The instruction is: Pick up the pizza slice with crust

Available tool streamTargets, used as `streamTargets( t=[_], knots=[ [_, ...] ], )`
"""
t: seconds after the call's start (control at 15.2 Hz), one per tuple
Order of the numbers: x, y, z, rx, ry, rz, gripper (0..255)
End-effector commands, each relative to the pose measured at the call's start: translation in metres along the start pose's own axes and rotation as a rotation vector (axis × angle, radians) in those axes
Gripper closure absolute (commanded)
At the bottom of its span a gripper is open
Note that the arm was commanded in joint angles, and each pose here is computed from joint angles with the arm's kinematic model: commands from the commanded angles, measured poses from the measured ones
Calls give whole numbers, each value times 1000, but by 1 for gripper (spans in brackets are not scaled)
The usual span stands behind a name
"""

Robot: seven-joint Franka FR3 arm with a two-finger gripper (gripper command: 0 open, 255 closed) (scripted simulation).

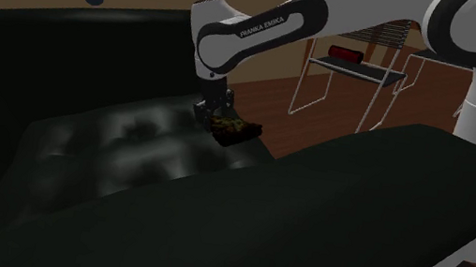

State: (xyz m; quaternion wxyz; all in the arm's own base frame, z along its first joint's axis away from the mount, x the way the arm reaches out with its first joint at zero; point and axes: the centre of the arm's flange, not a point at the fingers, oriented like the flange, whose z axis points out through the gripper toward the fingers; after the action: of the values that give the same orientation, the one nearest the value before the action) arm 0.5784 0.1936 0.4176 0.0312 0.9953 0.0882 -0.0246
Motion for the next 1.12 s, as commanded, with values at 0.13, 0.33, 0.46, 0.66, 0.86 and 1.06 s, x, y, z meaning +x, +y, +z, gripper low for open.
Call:
streamTargets(
  t=[0.13,0.33,0.46,0.66,0.86,1.06],
  knots=[
    [-1,0,-8,0,-4,-2,255],
    [-2,1,-24,0,-4,-2,255],
    [-2,2,-34,0,-4,-2,255],
    [-3,3,-50,0,-4,-2,255],
    [-4,4,-66,0,-4,-2,255],
    [-5,4,-77,0,-4,-2,255]
  ],
)
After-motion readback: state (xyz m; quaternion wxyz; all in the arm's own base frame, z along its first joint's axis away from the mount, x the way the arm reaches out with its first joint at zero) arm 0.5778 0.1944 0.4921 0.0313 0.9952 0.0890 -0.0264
